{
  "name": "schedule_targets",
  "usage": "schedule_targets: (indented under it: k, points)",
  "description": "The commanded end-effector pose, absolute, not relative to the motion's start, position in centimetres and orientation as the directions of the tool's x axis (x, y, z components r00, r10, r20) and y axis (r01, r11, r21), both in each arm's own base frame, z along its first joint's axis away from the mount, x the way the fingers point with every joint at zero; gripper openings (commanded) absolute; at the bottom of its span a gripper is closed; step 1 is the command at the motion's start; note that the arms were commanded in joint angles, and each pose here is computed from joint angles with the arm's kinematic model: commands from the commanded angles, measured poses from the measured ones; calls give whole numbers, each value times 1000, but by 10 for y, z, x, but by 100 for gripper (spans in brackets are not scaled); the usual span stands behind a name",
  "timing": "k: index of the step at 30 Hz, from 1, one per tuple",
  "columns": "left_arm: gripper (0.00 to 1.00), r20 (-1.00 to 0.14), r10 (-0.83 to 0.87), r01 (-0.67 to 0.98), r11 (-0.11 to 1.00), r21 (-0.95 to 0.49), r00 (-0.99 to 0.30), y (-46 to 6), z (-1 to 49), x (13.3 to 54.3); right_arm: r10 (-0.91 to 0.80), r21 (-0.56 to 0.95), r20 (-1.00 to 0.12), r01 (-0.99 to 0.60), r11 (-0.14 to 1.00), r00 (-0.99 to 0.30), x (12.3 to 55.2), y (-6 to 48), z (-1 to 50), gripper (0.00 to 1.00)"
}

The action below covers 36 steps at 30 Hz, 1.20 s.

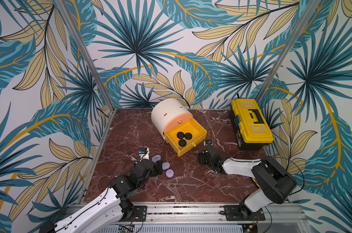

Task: Put the bluetooth earphones in the drawer according to color
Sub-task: Pick up the Bluetooth earphone from the center of the board, then place the bluetooth earphone in the drawer.

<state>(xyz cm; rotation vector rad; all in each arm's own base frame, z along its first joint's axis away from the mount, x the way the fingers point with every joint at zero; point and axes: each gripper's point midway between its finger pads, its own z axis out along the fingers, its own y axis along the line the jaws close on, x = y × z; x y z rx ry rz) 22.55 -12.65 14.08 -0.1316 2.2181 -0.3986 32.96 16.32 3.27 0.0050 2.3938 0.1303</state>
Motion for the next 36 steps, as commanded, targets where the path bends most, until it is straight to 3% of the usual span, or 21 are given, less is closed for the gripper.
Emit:
schedule_targets:
  k: [1,13,26,36]
  points:
    - [100,-754,-234,44,943,-329,-614,-125,144,227,49,96,-652,-18,995,-757,318,158,39,45]
    - [100,-760,-243,50,939,-339,-603,-122,149,225,45,67,-720,-4,998,-693,317,142,127,45]
    - [100,-762,-246,52,937,-344,-600,-124,150,226,-4,99,-796,-136,986,-606,345,172,237,46]
    - [100,-762,-261,53,931,-360,-592,-126,157,228,-24,167,-762,-232,958,-647,398,232,240,46]
